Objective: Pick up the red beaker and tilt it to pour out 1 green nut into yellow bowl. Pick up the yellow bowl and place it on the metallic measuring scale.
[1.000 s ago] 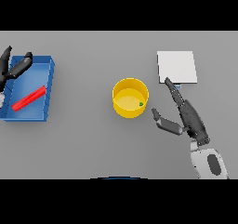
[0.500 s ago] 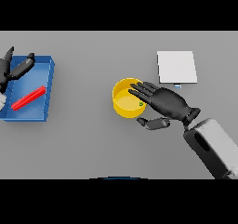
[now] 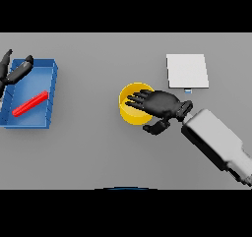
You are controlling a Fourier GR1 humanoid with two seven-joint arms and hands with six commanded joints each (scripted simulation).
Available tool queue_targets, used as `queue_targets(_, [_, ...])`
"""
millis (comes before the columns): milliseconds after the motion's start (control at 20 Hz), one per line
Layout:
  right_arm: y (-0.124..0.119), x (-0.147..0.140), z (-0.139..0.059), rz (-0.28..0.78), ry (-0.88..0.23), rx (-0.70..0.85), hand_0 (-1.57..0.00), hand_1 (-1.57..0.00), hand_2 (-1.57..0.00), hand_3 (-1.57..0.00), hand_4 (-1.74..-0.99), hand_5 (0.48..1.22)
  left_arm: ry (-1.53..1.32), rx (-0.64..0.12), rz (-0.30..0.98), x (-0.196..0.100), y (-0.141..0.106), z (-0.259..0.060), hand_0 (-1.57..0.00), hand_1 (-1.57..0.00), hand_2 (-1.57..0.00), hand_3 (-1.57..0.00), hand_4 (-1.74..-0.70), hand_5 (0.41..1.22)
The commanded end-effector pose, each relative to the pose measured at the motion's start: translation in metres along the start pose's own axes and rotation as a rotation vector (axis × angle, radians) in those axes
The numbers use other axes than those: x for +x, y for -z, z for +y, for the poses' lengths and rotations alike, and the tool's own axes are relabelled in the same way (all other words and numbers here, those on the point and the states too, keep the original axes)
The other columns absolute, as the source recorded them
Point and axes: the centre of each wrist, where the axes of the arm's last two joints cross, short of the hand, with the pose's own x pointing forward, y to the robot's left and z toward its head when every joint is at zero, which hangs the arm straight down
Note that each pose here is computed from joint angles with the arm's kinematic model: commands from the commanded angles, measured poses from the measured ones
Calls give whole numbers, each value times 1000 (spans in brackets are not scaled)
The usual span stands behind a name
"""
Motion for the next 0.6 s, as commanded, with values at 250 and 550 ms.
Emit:
queue_targets(250, [19,-4,-1,14,-62,119,1,1,1,1,-1270,727,3,1,3,-6,-3,-1,1,1,1,1,-721,682])
queue_targets(550, [32,0,-2,41,-18,149,1,1,-1,-18,-1319,787,-5,7,-16,-3,-4,4,1,1,1,1,-716,685])
